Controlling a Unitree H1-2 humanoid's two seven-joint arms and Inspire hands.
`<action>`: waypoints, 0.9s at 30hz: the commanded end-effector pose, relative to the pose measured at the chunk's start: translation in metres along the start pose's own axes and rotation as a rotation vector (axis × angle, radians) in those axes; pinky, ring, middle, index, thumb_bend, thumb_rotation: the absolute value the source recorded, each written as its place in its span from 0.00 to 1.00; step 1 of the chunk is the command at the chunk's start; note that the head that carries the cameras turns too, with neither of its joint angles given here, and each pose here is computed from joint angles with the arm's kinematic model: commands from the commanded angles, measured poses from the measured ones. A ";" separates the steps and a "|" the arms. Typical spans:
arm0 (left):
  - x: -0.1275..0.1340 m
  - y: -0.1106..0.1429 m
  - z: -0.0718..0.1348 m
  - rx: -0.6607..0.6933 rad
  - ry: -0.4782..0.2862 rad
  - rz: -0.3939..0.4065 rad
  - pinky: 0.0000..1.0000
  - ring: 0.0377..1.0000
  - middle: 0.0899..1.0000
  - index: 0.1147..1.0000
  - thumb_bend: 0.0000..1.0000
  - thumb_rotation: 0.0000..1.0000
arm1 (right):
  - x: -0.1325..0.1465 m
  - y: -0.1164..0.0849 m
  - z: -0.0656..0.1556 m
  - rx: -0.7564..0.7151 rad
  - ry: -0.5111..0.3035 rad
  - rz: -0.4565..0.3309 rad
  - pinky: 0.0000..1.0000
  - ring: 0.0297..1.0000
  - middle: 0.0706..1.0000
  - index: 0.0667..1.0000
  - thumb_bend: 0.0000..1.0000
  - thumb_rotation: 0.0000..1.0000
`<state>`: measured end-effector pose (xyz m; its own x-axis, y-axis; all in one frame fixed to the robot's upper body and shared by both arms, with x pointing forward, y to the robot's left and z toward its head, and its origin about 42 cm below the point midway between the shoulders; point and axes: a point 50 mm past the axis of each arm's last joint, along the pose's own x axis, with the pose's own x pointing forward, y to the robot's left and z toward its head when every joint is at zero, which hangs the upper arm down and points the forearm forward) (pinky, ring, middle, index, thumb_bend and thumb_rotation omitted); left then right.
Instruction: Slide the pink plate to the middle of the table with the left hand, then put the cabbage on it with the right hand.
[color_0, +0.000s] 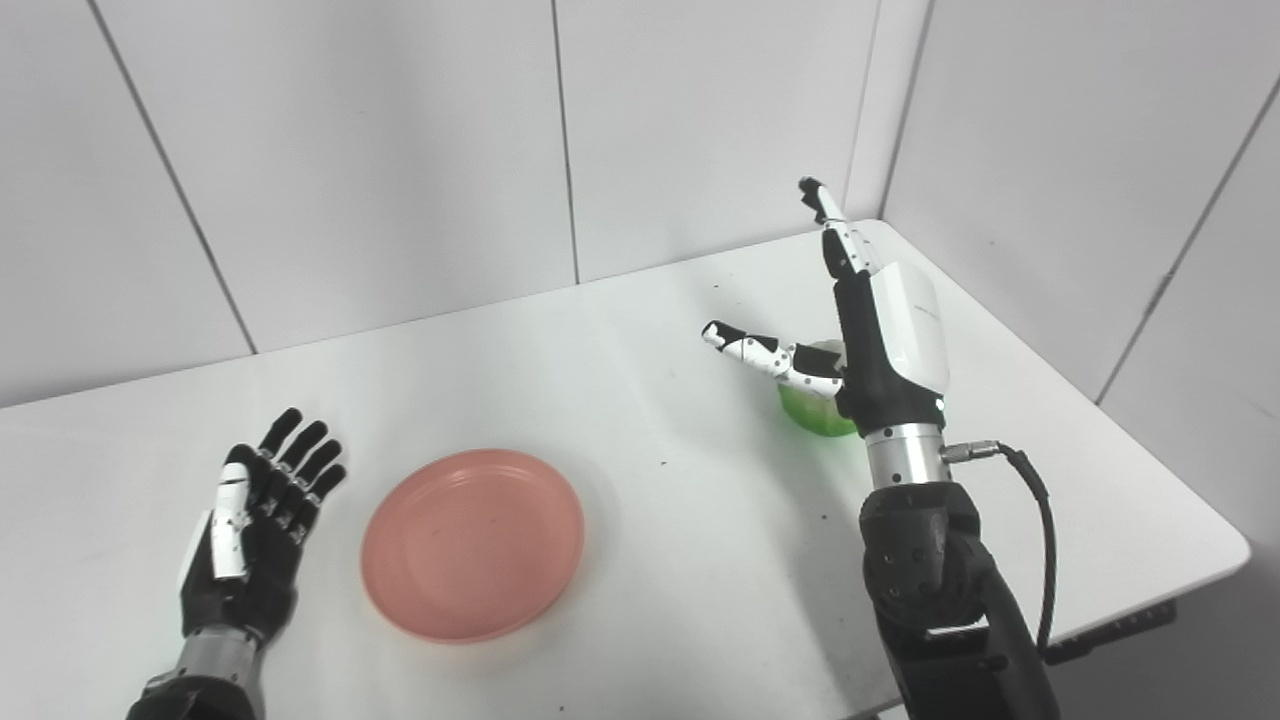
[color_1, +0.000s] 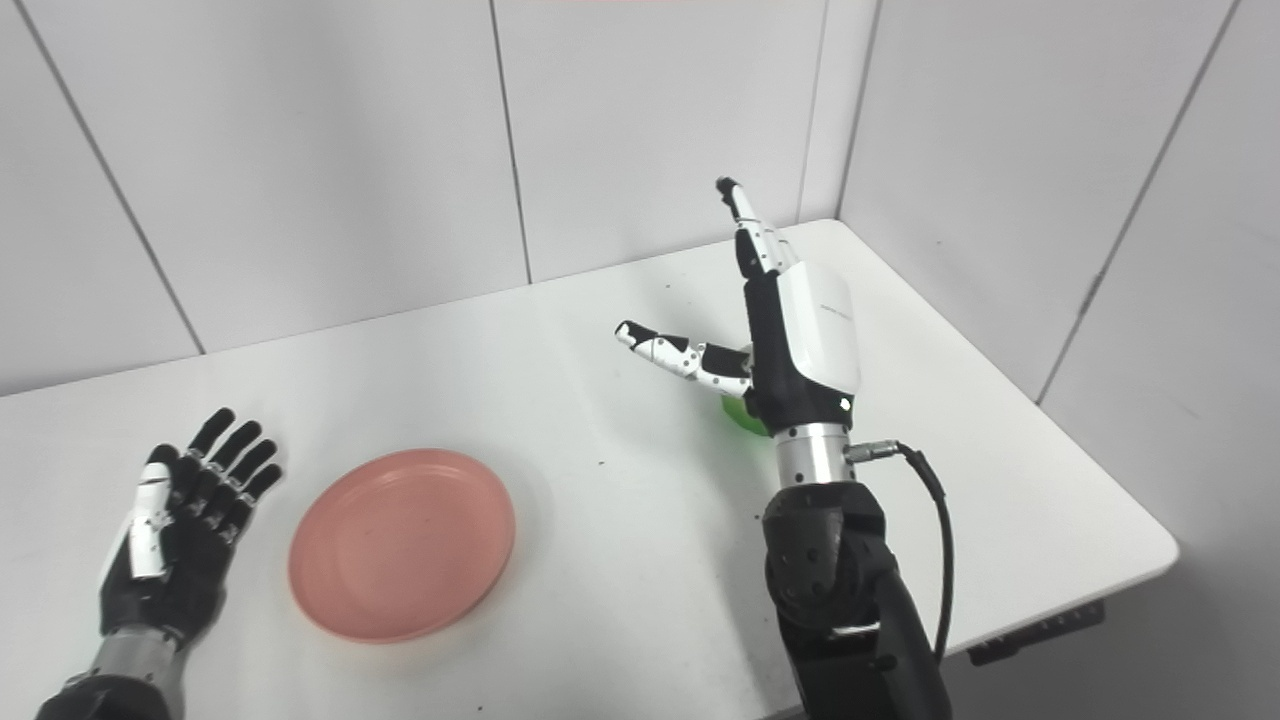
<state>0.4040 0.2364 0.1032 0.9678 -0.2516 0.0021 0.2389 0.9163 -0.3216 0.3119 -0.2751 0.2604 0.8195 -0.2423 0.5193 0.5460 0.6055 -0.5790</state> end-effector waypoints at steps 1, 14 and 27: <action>-0.026 0.023 -0.035 -0.030 0.123 0.071 0.90 0.87 0.87 0.86 0.41 1.00 | 0.004 -0.016 0.000 -0.016 -0.002 -0.051 0.81 0.89 0.92 0.94 1.00 0.56; -0.024 0.029 -0.030 -0.051 0.133 0.081 0.91 0.87 0.87 0.86 0.40 1.00 | 0.000 -0.017 -0.045 -0.098 0.189 -0.005 0.73 0.87 0.94 0.98 1.00 0.57; -0.025 0.035 -0.025 -0.061 0.133 0.087 0.88 0.86 0.86 0.84 0.40 1.00 | 0.005 -0.003 -0.069 -0.111 0.304 0.135 0.77 0.90 0.95 0.97 1.00 0.57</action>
<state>0.4088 0.2547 0.1040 0.9719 -0.2354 0.0019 0.2216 0.9121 -0.3450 0.3169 -0.3296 0.2028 0.8982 -0.4013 0.1793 0.3994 0.5748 -0.7142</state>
